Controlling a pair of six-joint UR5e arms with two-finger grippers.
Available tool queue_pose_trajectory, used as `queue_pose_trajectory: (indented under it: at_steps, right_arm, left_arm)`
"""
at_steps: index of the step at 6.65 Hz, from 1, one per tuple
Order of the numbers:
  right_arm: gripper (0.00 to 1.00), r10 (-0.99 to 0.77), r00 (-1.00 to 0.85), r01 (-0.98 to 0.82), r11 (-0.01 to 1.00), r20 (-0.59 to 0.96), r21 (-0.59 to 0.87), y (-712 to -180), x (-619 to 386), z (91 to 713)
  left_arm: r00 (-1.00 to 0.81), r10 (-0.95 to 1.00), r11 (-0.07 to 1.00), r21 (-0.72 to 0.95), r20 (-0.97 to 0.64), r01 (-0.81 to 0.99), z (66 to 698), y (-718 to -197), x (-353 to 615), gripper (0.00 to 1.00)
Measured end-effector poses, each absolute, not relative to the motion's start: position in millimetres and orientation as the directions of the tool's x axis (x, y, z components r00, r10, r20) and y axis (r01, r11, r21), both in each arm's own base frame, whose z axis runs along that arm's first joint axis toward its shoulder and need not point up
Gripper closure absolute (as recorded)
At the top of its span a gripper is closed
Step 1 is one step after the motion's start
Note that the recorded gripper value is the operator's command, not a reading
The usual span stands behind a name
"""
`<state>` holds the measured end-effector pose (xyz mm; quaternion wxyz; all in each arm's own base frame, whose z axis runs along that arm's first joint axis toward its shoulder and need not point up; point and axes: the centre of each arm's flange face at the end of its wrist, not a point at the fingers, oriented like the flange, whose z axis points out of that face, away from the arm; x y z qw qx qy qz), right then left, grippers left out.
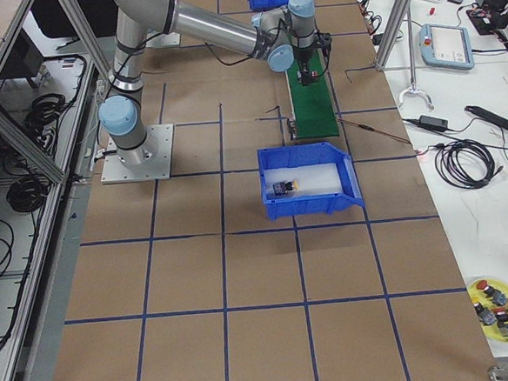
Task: Transport two buttons from left to right
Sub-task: 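Move the right gripper down onto the red button on the belt and grasp it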
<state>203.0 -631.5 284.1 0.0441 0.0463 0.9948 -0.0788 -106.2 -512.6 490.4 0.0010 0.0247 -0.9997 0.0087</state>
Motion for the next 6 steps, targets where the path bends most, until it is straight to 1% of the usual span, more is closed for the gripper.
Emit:
queue_pose_trajectory:
  at_steps: [2,4,5,6]
  right_arm:
    - [0.07,0.085,-0.992,0.098,0.985,-0.091,-0.144,-637,210,275]
    - [0.21,0.089,-0.992,0.100,0.987,-0.087,-0.122,-638,210,262]
    - [0.37,0.091,-0.992,0.100,0.989,-0.083,-0.105,-637,210,254]
    - [0.82,0.093,-0.992,0.101,0.990,-0.082,-0.094,-636,210,250]
  left_arm:
    - [-0.999,-0.050,0.999,-0.017,0.002,-0.050,490,-513,-106,0.00]
    - [-0.999,-0.050,0.999,-0.018,0.002,-0.050,491,-513,-106,0.00]
    - [-0.999,-0.050,0.999,-0.018,0.002,-0.050,491,-513,-106,0.00]
    - [-0.999,-0.050,0.999,-0.018,0.002,-0.050,491,-513,-106,0.00]
